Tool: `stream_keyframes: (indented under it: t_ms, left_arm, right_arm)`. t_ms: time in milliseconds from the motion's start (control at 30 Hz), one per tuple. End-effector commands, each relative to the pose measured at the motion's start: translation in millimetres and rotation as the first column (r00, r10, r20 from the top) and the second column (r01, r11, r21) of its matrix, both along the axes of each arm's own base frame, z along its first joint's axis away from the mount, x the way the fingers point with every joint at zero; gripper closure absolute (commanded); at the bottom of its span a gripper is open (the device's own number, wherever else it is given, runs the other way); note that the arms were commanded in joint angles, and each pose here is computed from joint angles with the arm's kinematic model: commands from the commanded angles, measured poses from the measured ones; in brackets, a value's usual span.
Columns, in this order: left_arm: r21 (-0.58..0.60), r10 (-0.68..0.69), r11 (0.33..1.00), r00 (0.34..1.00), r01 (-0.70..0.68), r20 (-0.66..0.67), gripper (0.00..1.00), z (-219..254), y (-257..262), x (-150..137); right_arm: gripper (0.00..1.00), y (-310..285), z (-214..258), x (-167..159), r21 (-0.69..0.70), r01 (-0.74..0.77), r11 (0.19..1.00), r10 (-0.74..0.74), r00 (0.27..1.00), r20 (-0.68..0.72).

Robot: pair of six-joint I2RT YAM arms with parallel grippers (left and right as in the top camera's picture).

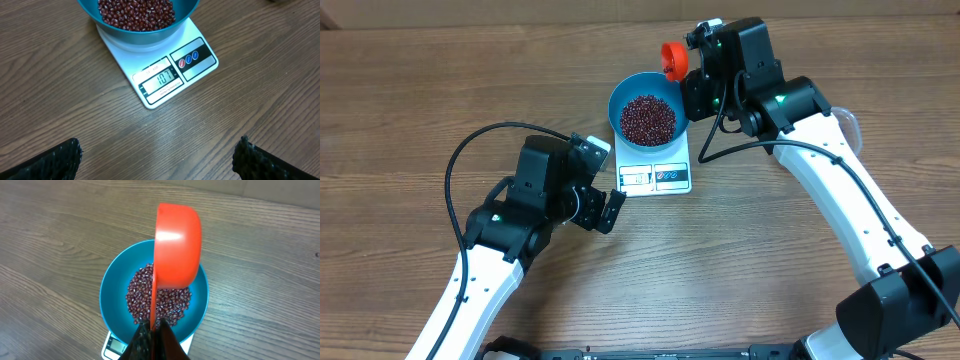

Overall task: Scoop item into bowl and weigh 150g on scale
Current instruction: 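Tip the scoop to pour beans into the blue bowl, then carry the empty scoop back to the bean tub with the right gripper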

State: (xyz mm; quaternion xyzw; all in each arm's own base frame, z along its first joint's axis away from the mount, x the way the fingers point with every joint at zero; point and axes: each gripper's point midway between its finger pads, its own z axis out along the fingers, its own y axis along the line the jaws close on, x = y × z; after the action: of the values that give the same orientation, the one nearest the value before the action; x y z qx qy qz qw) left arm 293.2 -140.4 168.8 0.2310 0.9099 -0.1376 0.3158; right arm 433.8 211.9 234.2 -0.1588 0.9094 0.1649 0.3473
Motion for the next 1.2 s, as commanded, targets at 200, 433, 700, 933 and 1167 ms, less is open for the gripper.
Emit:
stream_keyframes:
  t_ms: [200,433,700,933,1167]
  left_arm:
    - [0.015,-0.011,1.0,1.0,0.011,0.008,0.0,-2,2,0]
    - [0.015,-0.011,1.0,1.0,0.01,0.007,0.0,-2,2,0]
    - [0.015,-0.011,1.0,1.0,0.01,0.007,0.01,-2,2,0]
    - [0.015,-0.011,1.0,1.0,0.01,0.007,0.0,-2,2,0]
    - [0.015,-0.011,1.0,1.0,0.01,0.007,0.0,-2,2,0]
  right_arm:
    - [0.96,9,17,-4,-0.186,0.072,0.98,-0.047,0.989,0.139]
    - [0.96,10,25,-10,-0.369,0.149,0.917,-0.053,0.964,0.259]
    - [0.96,17,29,-15,-0.416,0.154,0.896,-0.029,0.956,0.291]
    - [0.96,21,37,-16,-0.348,0.152,0.925,-0.047,0.955,0.291]
    - [0.96,-9,64,-14,-0.23,0.196,0.953,-0.124,0.949,0.291]
